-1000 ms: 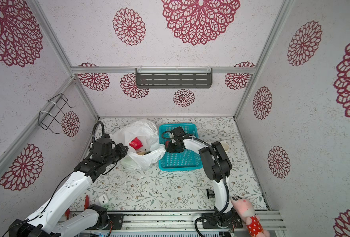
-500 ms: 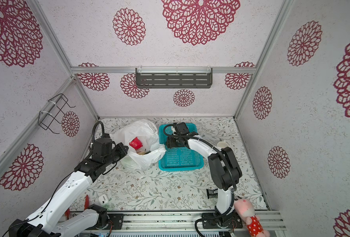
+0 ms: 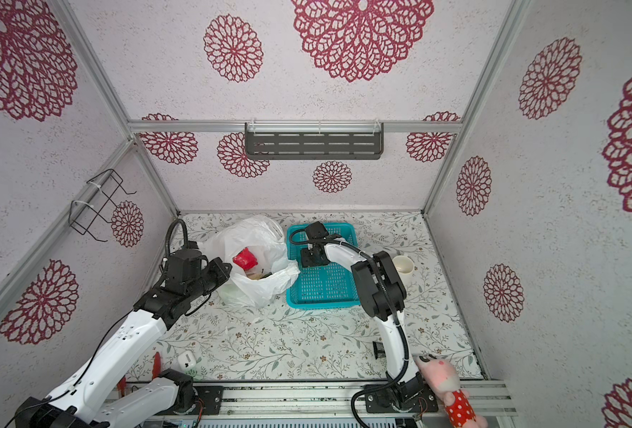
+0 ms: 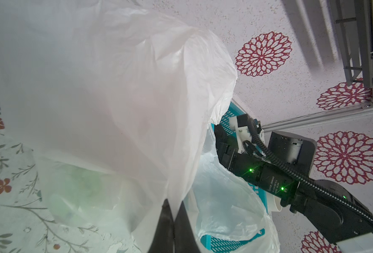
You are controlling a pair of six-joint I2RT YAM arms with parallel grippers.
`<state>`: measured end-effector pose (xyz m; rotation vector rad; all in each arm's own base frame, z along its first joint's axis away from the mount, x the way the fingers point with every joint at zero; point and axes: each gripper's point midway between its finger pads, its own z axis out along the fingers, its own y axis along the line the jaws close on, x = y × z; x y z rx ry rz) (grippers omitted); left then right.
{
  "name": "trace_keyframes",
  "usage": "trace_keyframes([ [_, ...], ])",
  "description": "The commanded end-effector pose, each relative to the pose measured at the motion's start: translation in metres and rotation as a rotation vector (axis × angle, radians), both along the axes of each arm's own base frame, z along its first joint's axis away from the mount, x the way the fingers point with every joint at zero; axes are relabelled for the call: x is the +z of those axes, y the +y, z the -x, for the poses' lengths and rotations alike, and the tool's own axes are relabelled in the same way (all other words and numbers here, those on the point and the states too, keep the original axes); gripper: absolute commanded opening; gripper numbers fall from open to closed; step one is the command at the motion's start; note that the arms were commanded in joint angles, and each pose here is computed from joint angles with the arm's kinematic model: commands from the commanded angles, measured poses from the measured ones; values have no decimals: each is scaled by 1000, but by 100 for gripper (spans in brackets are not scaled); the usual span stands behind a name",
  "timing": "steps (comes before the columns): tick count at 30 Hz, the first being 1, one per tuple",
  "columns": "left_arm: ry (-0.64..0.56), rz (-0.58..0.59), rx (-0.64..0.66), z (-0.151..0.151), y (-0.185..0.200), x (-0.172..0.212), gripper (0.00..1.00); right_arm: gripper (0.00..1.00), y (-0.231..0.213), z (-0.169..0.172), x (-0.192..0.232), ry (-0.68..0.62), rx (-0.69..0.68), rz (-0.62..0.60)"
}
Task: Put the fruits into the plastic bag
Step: 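Lower the right gripper and grasp the red strawberry in the basket, then carry the strawberry into the bag and release it with the right gripper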
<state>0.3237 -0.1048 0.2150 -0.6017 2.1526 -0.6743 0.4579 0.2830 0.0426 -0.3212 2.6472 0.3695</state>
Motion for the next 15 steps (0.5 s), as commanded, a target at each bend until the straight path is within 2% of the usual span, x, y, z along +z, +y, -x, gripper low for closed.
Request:
trace_keyframes([
  [1, -11, -6, 19, 3, 6, 2, 0, 39, -9, 10, 0, 18, -22, 3],
  [5, -13, -8, 16, 3, 6, 2, 0, 33, -12, 15, 23, -36, -20, -31],
  [9, -10, -8, 14, 1, 5, 0, 0, 32, -1, 23, 85, -170, 23, -158],
  [12, -5, -3, 11, 0, 4, -1, 0, 33, 20, 39, 135, -273, 119, -277],
  [15, -2, -1, 7, -1, 2, -3, 0, 33, 48, 62, 164, -323, 252, -343],
])
